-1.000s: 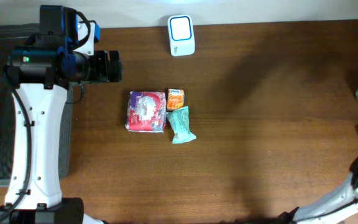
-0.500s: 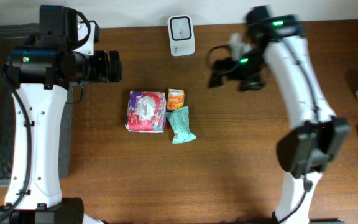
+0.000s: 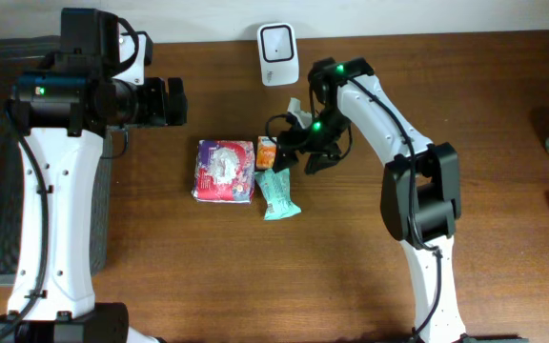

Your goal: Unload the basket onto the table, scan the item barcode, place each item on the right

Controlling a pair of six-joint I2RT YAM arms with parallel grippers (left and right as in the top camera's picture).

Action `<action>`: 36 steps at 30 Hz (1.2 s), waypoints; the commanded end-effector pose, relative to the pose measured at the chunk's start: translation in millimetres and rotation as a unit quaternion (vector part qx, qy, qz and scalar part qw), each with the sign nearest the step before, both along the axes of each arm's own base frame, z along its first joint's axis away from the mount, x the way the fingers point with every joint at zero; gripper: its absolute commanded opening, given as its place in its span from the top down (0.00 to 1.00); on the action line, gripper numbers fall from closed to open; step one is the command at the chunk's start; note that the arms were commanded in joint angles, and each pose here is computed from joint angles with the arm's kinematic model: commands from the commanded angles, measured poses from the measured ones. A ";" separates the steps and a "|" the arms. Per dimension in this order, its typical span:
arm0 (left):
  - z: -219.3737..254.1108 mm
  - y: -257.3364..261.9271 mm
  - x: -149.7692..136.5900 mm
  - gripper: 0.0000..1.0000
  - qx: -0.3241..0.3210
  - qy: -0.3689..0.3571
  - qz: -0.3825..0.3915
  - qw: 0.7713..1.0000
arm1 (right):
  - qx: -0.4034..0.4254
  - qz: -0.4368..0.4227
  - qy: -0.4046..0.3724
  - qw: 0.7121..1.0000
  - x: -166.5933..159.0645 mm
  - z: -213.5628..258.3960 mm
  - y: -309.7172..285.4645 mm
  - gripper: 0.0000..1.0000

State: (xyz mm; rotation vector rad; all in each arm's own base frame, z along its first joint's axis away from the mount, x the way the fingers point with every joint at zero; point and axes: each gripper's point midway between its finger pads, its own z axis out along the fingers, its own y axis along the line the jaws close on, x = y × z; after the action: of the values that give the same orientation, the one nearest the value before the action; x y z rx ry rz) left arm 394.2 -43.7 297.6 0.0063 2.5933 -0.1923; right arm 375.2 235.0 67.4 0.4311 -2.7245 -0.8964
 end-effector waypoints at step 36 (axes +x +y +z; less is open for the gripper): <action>6.7 -0.5 -2.5 0.01 -0.002 -0.010 -0.005 1.000 | 0.260 -0.094 -0.125 0.953 71.1 131.9 -79.3 0.96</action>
State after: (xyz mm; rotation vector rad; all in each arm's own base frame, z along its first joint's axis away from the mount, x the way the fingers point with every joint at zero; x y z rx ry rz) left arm 394.2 -43.7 297.7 0.0063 2.5930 -0.1923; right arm 447.2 172.0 166.7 0.3416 -2.7504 -1.5974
